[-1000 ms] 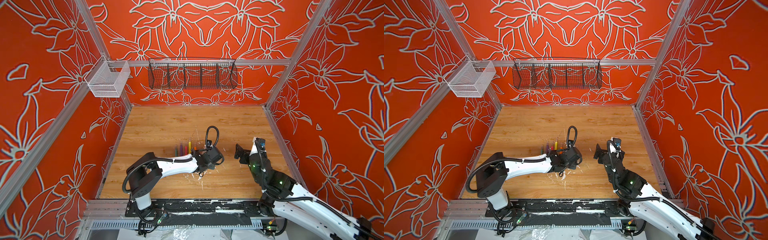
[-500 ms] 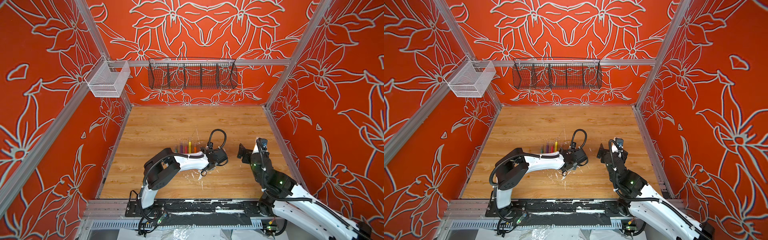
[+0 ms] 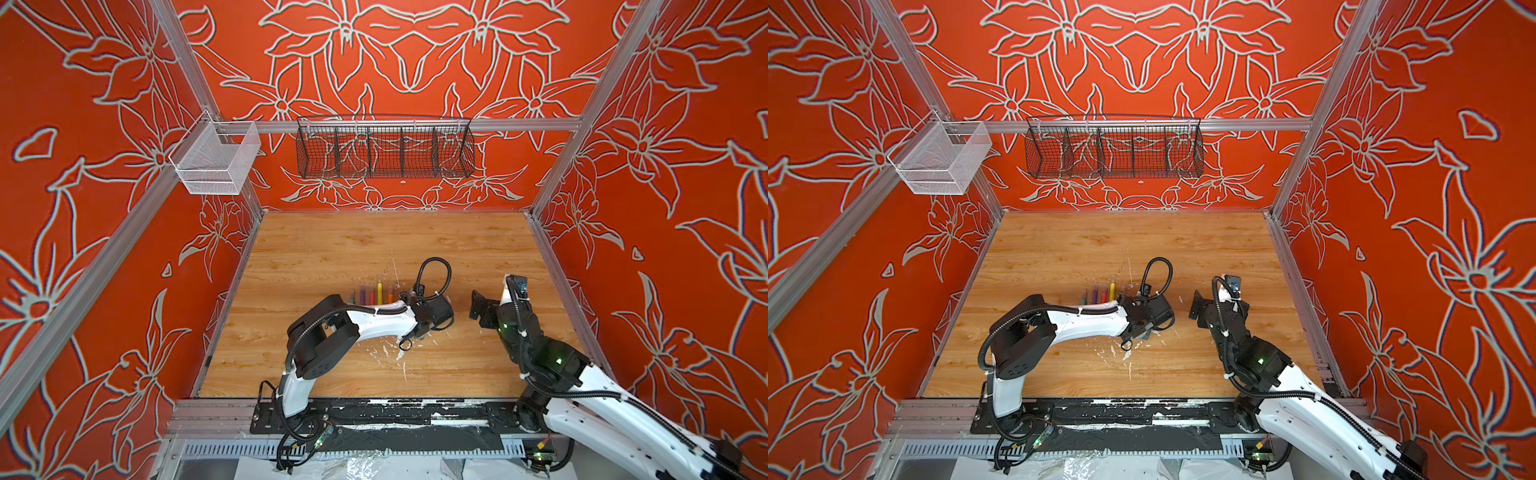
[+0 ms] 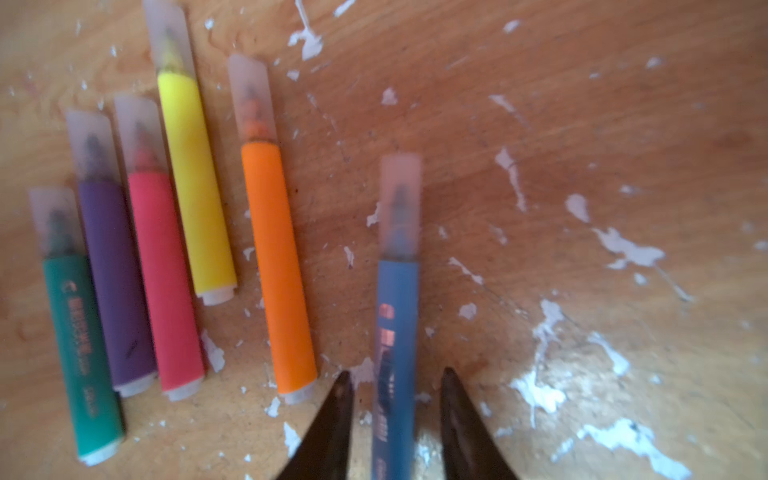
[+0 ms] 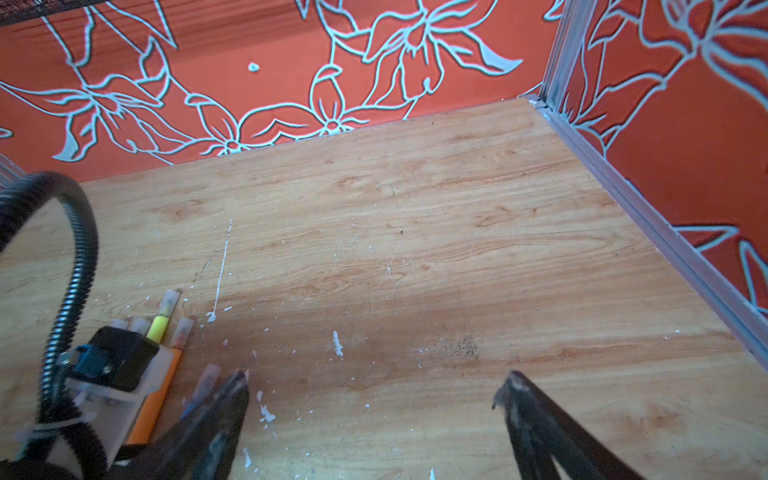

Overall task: Insert the pens into the pen caps
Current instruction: 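Open the right gripper and retract it while the left gripper lowers the capped marker, then release the capped blue marker beside the highlighters with the left gripper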

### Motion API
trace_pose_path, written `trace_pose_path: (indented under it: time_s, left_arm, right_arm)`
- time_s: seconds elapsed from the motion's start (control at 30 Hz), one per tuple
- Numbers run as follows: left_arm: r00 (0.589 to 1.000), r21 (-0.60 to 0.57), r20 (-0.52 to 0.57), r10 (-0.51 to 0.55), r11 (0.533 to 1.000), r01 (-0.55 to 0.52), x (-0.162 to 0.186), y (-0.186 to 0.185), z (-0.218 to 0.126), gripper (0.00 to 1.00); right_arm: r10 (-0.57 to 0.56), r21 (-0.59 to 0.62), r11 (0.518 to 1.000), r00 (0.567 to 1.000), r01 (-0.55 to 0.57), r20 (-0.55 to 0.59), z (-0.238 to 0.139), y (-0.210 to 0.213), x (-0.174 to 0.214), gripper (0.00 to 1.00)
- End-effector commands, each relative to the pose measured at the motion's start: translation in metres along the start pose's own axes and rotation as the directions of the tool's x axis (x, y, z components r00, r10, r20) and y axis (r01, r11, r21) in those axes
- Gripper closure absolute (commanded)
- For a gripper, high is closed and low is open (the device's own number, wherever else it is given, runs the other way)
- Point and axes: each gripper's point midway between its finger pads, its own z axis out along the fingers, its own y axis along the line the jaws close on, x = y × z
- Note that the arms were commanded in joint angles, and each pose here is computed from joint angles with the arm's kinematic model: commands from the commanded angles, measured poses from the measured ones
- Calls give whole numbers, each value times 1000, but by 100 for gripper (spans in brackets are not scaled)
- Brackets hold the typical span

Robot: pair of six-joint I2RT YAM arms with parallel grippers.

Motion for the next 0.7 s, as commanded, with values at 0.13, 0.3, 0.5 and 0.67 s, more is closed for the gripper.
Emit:
trace_pose_path:
  time_s: [0.13, 0.3, 0.5, 0.67]
  left_arm:
    - [989, 96, 135, -60, 994, 47, -56, 31, -76, 43]
    - [948, 132, 234, -215, 973, 188, -88, 105, -114, 34]
    - [832, -189, 478, -280, 893, 409, -81, 261, -113, 26]
    - [746, -343, 635, -203, 791, 507, -35, 324, -103, 21]
  right_arm:
    - [167, -134, 976, 984, -174, -62, -31, 17, -25, 3]
    - [187, -275, 941, 981, -196, -58, -49, 40, -49, 3]
    - [29, -509, 859, 986, 58, 163, -66, 93, -94, 2]
    - [-165, -241, 946, 962, 217, 217, -15, 76, -83, 2]
